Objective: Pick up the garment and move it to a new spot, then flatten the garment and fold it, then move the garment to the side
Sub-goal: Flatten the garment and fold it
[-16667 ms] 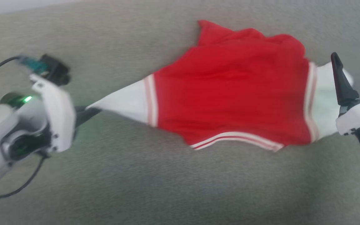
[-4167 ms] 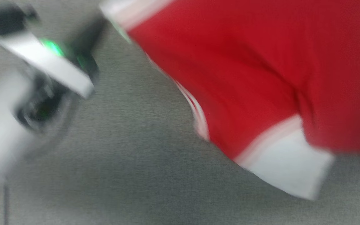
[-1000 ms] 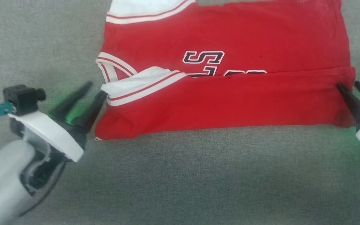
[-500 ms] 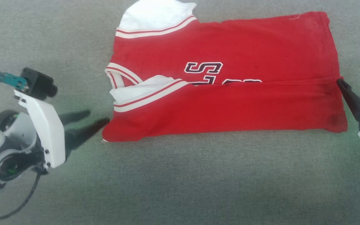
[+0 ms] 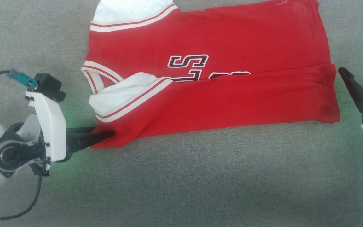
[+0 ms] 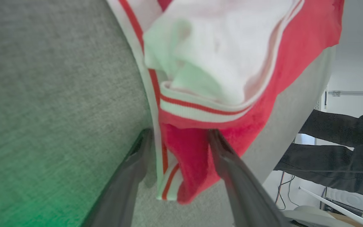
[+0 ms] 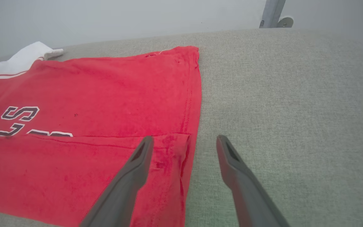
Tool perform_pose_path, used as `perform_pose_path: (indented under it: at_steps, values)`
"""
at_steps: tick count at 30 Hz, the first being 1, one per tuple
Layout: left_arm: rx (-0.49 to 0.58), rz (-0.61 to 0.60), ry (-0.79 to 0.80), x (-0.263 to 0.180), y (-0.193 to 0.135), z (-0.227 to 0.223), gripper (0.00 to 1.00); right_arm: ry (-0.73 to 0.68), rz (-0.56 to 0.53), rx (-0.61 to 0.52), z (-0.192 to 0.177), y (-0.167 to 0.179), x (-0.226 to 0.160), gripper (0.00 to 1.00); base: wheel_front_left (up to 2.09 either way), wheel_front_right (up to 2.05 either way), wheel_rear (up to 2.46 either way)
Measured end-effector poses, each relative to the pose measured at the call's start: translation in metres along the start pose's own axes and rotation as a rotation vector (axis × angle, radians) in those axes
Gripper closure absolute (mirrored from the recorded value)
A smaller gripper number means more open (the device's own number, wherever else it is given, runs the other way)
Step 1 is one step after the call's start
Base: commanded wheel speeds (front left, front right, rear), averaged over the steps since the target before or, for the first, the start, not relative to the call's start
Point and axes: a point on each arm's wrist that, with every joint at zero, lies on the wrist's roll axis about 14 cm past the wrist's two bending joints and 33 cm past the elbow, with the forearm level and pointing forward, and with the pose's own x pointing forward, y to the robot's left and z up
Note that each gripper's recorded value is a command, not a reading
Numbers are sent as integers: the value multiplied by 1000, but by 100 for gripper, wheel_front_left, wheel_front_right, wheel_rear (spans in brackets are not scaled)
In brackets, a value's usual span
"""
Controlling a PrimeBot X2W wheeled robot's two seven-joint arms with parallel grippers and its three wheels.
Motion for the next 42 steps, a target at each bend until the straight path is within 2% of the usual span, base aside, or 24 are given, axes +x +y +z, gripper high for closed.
perform_pose_path:
  at_steps: [2,3,9,15,19,25,26,27,28,29,42]
  values:
    - [-11,0,25,3,2,0,67,3,-5,1,-1,-2,0,0,0,0,0]
    - [-15,3,32,4,4,0,100,4,-6,-1,0,-3,1,0,0,0,0]
    - [-32,-5,33,8,5,1,100,79,20,-64,-4,2,1,0,0,0,0]
    - [-14,-20,1,7,-1,4,100,345,58,-163,-37,4,-9,0,0,0,0]
    - [4,-30,-9,9,-4,4,100,498,57,-191,-54,-3,-16,0,0,0,0]
    - [27,-57,-26,15,-11,5,100,607,60,-176,-76,0,-6,0,0,0,0]
    - [29,-55,-29,15,-11,5,100,613,59,-181,-78,0,-5,39,0,0,0]
    - [28,-55,-31,15,-11,5,100,621,54,-191,-80,-1,-4,58,0,0,0]
    - [28,-55,-39,15,-12,5,100,629,54,-202,-82,0,-3,84,0,0,0]
    - [27,-57,-46,15,-12,6,100,632,58,-205,-82,1,-3,100,0,0,0]
    - [44,-83,-130,-11,-34,-14,100,581,66,-174,-69,4,-27,100,0,0,0]
